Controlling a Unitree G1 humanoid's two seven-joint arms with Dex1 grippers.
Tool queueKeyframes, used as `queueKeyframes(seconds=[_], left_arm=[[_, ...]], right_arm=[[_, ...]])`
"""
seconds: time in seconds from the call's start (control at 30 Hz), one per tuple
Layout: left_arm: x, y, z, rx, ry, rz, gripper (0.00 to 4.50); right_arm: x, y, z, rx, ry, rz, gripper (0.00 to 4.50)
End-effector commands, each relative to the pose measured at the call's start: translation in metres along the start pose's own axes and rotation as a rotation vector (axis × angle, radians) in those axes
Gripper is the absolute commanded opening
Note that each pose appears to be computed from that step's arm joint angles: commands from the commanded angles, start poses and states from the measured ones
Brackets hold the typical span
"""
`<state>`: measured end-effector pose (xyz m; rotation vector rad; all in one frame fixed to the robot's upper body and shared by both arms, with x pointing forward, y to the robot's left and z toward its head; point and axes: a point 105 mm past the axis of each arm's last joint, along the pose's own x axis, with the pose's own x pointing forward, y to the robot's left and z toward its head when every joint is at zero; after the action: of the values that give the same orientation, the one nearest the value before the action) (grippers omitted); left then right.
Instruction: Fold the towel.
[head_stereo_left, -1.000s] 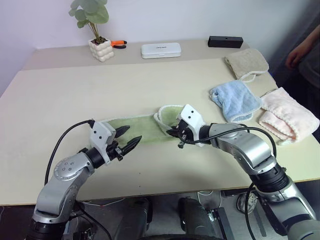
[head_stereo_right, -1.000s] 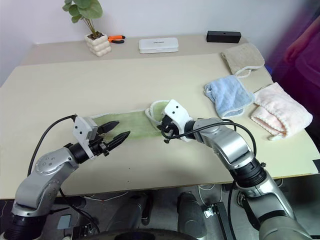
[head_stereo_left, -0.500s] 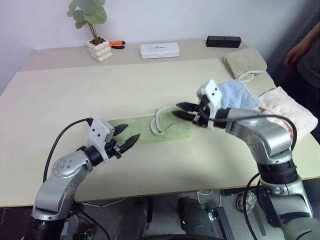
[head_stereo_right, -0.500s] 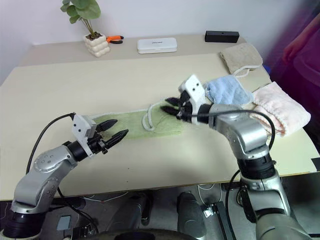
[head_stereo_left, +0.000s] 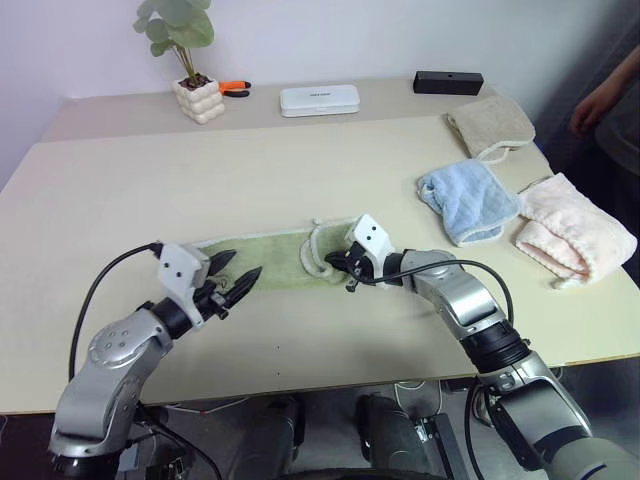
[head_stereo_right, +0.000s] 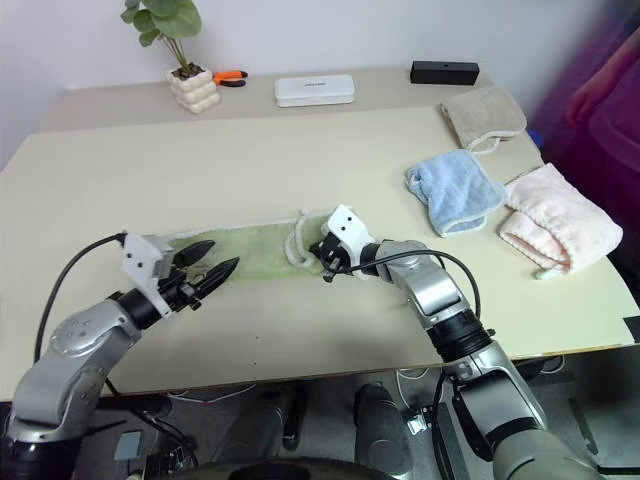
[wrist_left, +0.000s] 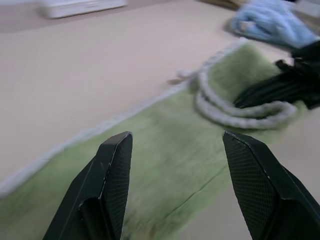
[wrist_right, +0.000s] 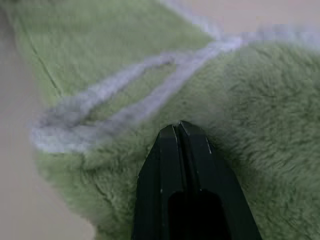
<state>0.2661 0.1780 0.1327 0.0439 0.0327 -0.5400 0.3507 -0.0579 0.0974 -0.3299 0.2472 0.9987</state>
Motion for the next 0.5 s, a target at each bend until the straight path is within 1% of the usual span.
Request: queueKeyframes(seconds=[0.03, 0.1, 0.2, 0.23, 0.27, 0.33, 0.37, 0.47, 0.5], left_arm=[[-0.014, 0.002, 0.013, -0.060, -0.055, 0.067, 2.90], [-0.019, 0.003, 0.011, -0.104, -0.051, 0.090, 2.90], [-0.038, -0.001, 0.004, -0.367, -0.103, 0.148, 3.78], [-0.044, -0.001, 0.003, -0.435, -0.115, 0.163, 4.27], [-0.049, -0.002, 0.000, -0.493, -0.120, 0.173, 4.50], [-0.058, -0.004, -0.008, -0.591, -0.105, 0.204, 4.50], [-0.061, -0.004, -0.011, -0.622, -0.095, 0.218, 4.50], [-0.070, 0.006, -0.039, -0.782, -0.022, 0.367, 4.50], [-0.071, 0.007, -0.045, -0.832, -0.013, 0.400, 4.50]], right_arm=[[-0.013, -0.019, 0.045, -0.101, -0.136, -0.057, 0.28], [-0.017, -0.022, 0.055, -0.141, -0.161, -0.057, 0.89], [-0.031, -0.015, 0.089, -0.296, -0.248, 0.003, 2.34], [-0.034, -0.012, 0.095, -0.337, -0.259, 0.021, 2.91], [-0.035, -0.007, 0.099, -0.372, -0.268, 0.043, 3.37], [-0.037, 0.003, 0.105, -0.421, -0.288, 0.092, 4.38], [-0.037, 0.007, 0.107, -0.433, -0.295, 0.109, 4.45], [-0.035, 0.022, 0.109, -0.486, -0.317, 0.170, 4.45], [-0.033, 0.026, 0.107, -0.493, -0.318, 0.187, 4.45]])
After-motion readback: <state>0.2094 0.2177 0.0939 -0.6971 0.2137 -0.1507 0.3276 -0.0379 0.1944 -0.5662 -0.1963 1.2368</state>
